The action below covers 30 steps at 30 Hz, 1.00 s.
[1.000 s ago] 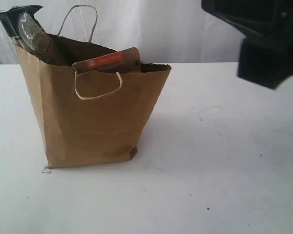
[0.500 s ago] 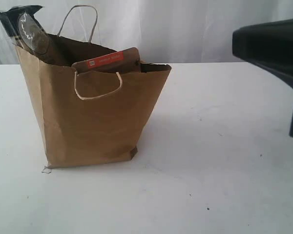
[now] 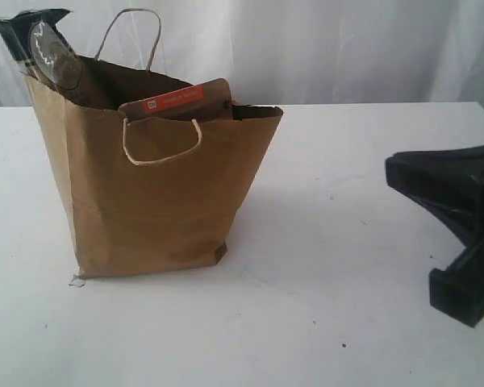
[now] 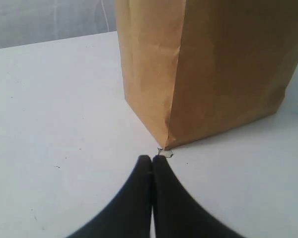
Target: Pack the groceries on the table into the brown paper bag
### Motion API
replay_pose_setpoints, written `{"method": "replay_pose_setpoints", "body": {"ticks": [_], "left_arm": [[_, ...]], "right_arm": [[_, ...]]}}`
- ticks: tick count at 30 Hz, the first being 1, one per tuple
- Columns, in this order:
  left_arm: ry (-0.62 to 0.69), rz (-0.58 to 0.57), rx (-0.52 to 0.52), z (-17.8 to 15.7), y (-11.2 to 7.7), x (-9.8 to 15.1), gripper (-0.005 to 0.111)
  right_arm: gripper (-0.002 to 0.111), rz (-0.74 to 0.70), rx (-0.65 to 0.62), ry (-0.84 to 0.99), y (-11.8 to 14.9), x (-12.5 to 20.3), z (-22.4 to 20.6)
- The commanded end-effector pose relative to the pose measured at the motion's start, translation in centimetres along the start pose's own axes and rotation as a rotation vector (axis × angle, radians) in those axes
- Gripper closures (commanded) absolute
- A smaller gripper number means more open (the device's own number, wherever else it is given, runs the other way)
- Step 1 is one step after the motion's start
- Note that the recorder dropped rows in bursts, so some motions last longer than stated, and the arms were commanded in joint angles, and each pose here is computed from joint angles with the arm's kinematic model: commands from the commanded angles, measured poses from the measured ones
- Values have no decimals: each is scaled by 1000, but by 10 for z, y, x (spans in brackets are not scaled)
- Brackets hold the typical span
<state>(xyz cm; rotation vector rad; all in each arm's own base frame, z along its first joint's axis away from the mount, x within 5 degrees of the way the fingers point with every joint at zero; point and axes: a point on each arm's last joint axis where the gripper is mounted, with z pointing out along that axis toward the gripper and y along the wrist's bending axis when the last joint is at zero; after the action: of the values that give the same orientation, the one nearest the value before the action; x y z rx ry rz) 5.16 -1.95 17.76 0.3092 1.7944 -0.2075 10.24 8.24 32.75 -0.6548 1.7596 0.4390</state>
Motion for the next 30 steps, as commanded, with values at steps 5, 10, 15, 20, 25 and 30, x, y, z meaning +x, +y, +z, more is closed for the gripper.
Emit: {"method": "replay_pose_setpoints", "body": {"ticks": [5,10,15,20,25,30], "left_arm": [[0,-11,-3,0,0,1,107],[0,-11,-3,0,0,1,107],[0,-11,-3,0,0,1,107],[0,-11,-3,0,0,1,107],[0,-11,-3,0,0,1,107],[0,-11,-3,0,0,1,107]], "right_arm": [[108,61,219,-35,-23,35,-18],[108,43,379,-151,-31,62,-33],[108,-37,522,-191,-32,96,-43],[108,-27,606,-197,-30,129,-46],[108,-30,660,-224,-29,141,-49],[108,2,669,-137,-30,149,-48]]}}
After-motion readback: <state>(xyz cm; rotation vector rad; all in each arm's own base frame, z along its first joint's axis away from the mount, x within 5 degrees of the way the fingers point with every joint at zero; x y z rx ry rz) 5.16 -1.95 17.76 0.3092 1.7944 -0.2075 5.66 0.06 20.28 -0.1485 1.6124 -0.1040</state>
